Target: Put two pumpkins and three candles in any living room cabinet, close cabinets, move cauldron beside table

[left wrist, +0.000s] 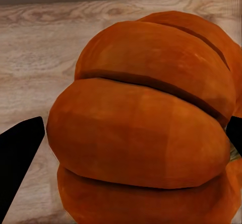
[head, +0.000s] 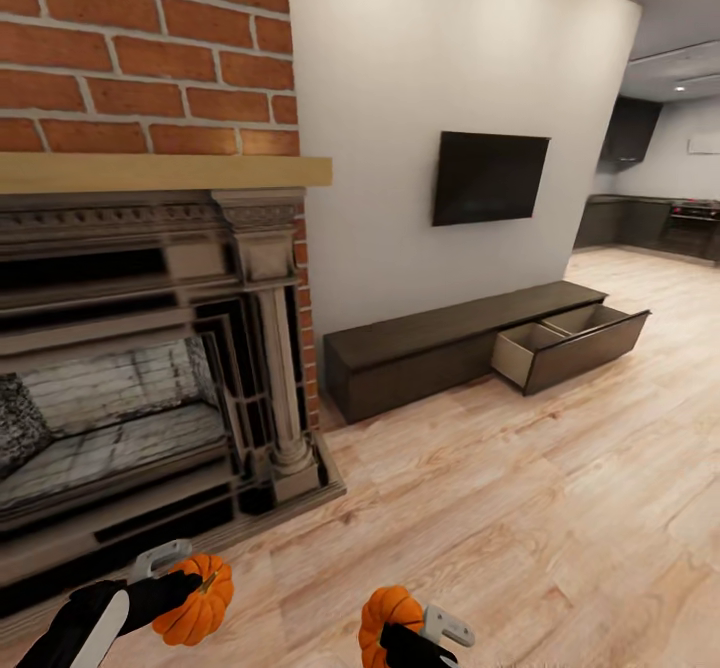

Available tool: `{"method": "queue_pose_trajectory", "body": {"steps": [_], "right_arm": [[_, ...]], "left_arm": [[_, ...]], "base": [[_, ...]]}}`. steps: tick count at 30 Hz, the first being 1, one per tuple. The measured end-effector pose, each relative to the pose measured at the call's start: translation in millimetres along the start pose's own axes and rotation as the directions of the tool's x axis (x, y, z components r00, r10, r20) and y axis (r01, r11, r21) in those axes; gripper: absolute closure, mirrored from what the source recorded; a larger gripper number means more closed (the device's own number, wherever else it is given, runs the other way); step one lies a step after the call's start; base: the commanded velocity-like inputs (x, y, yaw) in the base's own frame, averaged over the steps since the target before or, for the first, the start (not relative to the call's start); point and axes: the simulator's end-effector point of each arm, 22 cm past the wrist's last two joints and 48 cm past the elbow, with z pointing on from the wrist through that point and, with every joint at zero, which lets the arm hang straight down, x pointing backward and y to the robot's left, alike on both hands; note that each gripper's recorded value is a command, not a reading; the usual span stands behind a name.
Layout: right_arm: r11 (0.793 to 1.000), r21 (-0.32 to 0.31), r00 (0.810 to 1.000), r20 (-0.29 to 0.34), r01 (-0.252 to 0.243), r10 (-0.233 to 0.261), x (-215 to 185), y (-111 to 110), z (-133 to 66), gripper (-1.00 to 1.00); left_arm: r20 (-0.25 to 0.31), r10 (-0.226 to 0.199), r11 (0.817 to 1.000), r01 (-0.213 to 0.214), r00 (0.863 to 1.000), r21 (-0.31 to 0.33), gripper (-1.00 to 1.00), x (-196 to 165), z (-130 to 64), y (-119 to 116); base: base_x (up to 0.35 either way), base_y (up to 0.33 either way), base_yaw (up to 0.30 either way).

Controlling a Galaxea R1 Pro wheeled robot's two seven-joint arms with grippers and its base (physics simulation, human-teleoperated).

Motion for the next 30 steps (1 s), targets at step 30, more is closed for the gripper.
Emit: {"method": "queue_pose_trajectory", "body": {"steps": [30], "right_arm": [[0.992,0.087,0.995,0.024,-0.093,0.092,-2,-42,12.1,1.0]], "left_arm": [[-0.006,0.002,1.0,-0.002,1.0,-0.003,1.0,3,2.9,1]], "base": [[0.149,0.0,-0.273]]}}
